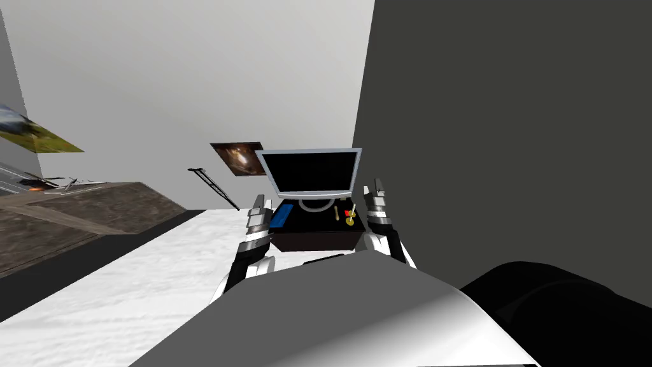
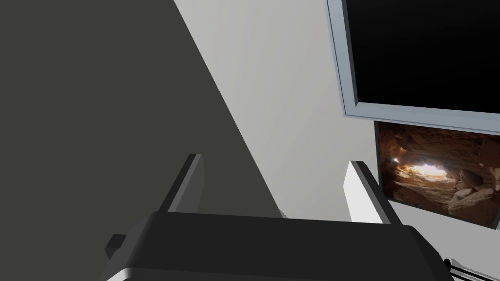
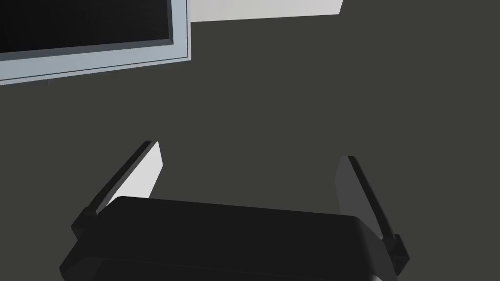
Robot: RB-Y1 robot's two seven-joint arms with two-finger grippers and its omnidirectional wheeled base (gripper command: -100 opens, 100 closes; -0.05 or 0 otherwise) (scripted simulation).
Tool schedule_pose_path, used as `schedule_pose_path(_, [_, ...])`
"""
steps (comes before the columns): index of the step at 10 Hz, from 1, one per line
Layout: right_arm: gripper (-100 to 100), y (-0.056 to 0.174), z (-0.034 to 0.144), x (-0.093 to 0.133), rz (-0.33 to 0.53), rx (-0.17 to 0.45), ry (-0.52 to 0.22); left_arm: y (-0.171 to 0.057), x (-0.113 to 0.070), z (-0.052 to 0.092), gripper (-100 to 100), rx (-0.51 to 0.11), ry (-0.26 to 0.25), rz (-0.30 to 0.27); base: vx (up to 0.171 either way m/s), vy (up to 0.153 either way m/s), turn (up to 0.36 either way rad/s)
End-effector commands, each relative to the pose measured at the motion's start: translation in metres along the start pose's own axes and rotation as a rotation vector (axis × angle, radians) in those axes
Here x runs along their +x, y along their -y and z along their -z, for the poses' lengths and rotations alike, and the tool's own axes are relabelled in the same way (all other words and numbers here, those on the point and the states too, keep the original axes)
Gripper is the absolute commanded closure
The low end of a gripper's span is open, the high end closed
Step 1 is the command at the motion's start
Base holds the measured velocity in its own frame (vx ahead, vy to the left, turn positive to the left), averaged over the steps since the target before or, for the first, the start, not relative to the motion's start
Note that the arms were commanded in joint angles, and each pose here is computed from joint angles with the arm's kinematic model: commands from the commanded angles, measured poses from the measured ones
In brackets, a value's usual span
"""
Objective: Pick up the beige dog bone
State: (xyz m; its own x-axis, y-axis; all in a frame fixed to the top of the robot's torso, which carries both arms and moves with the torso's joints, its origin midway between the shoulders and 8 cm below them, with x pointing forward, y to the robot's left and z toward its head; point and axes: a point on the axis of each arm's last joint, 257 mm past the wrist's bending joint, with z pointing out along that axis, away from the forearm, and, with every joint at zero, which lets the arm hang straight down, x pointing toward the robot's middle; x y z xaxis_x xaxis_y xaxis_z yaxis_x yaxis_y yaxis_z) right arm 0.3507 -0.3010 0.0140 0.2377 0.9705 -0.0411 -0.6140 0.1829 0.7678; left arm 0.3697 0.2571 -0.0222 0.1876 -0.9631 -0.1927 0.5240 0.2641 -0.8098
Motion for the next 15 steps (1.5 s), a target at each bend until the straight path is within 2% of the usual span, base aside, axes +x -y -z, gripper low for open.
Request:
schedule_pose_path(1, [-100,0.028,0.007,0.001,0.033,0.078,-0.036,0.0,0.0,0.0,0,0.0,0.0,0.0,-0.019,0.015,0.191])
schedule_pose_path(4, [-100,0.072,0.021,-0.002,0.084,0.204,-0.084,0.0,0.0,0.0,0,0.0,0.0,0.0,-0.034,0.022,0.219])
schedule_pose_path(7, [-100,0.127,0.047,-0.011,0.152,0.366,-0.139,0.0,0.0,0.0,0,0.0,0.0,0.0,-0.026,0.033,0.283])
schedule_pose_path(8, [-100,0.129,0.048,-0.011,0.152,0.375,-0.141,0.0,0.0,0.0,0,0.0,0.0,0.0,-0.016,0.02,0.06])
schedule_pose_path(11, [-100,0.187,0.084,-0.029,0.231,0.56,-0.201,0.0,0.0,0.0,0,0.0,0.0,0.0,-0.016,0.023,0.277])
schedule_pose_path(12, [-100,0.193,0.089,-0.03,0.233,0.58,-0.202,0.0,0.0,0.0,0,0.0,0.0,0.0,-0.01,0.013,0.124])
schedule_pose_path(13, [-100,0.214,0.105,-0.039,0.261,0.652,-0.222,0.0,0.0,0.0,0,0.0,0.0,0.0,-0.011,0.02,0.258])
schedule_pose_path(14, [-100,0.214,0.106,-0.039,0.261,0.654,-0.222,0.0,0.0,0.0,0,0.0,0.0,0.0,-0.005,0.01,0.115])
schedule_pose_path(15, [-100,0.234,0.123,-0.049,0.289,0.727,-0.242,0.0,0.0,0.0,0,0.0,0.0,0.0,-0.002,0.017,0.231])
